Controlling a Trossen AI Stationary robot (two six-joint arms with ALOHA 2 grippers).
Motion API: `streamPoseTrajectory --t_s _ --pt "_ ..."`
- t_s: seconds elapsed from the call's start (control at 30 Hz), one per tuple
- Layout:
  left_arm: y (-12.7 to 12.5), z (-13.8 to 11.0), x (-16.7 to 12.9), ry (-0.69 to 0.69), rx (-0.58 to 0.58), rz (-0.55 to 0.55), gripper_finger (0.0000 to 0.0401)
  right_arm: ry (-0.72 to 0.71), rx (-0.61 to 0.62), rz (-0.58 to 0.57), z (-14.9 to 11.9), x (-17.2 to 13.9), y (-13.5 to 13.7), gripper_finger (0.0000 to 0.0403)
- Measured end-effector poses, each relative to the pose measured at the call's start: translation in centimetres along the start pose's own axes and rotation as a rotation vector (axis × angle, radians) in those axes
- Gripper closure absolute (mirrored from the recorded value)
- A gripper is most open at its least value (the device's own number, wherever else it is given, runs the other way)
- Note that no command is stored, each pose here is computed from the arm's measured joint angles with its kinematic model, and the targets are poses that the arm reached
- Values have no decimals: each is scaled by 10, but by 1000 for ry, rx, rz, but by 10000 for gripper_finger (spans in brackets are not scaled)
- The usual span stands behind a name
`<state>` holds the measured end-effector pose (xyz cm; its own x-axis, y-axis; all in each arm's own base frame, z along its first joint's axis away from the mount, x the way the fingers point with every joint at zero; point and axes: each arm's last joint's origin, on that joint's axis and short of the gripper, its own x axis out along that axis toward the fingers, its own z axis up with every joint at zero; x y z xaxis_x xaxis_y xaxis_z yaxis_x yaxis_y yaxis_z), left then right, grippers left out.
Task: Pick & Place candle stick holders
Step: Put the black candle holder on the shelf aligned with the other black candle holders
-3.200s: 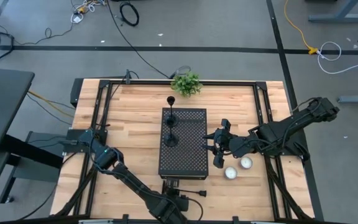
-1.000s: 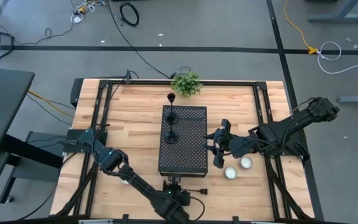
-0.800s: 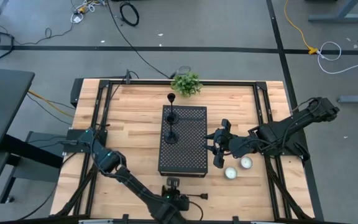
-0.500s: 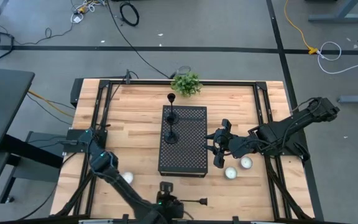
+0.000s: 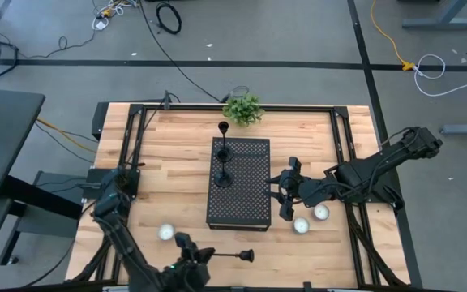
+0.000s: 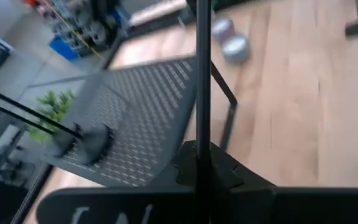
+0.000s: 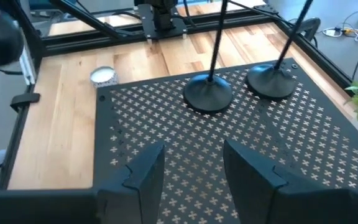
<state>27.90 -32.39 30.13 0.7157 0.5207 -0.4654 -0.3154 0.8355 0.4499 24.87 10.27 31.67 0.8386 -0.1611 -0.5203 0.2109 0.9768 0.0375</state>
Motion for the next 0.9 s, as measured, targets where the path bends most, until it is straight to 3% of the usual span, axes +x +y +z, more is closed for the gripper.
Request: streamPoseTrajectory --t_s 0.2,0.4,0.63,0.9 --pt "48 -20 -7 -43 -90 62 395 -9 -11 18 0 -3 4 239" --pt "101 -58 -6 -115 -281 70 395 -15 -20 23 0 -3 5 239" --pt "114 -90 -7 -292 -343 -36 395 -39 -28 33 2 -3 6 239" --pt "121 -125 22 -373 -420 -143 395 -76 -25 47 6 -3 8 239"
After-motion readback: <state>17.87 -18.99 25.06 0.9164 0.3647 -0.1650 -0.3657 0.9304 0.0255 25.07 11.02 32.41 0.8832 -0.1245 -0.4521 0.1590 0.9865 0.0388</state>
